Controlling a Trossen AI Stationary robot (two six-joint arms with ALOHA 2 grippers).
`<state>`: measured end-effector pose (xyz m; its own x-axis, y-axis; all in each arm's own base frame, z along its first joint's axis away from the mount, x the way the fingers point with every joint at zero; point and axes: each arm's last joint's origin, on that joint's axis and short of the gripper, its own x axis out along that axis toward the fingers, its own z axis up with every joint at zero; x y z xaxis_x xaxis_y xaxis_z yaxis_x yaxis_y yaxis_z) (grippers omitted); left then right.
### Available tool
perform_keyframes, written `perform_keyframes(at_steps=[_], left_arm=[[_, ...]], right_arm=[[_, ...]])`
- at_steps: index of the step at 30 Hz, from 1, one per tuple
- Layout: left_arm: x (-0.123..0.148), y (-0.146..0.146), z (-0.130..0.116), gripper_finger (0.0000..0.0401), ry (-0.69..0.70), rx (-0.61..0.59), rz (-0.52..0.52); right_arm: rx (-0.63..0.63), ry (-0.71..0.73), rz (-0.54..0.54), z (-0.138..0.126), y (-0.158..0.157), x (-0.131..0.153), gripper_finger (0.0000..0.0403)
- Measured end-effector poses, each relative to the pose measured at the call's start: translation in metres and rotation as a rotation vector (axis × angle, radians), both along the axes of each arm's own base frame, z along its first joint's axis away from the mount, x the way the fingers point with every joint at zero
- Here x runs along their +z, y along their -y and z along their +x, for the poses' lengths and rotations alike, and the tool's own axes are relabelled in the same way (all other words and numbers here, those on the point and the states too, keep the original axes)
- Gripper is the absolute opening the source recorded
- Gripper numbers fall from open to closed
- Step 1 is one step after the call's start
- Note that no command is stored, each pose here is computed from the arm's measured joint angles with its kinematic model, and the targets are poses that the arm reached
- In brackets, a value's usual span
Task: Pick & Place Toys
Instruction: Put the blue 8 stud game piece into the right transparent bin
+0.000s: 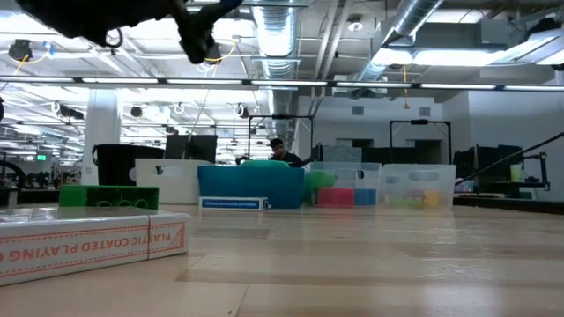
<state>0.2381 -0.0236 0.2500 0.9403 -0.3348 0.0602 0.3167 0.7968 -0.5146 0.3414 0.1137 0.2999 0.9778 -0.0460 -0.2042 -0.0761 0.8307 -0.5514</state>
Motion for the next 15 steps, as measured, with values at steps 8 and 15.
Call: perform_keyframes(at_steps=[8, 15], left_arm=[[0.001, 0.003, 0.025, 0.0307, -0.032, -0.067, 0.006], [0.003, 0.001, 0.029, 0.0308, -0.019, -0.062, 0.005]], right_arm=[[0.004, -0.008, -0.072, 0.019, -0.002, -0.002, 0.0268], [0.047, 0.000, -0.058, 0.024, -0.005, 0.000, 0.0268]])
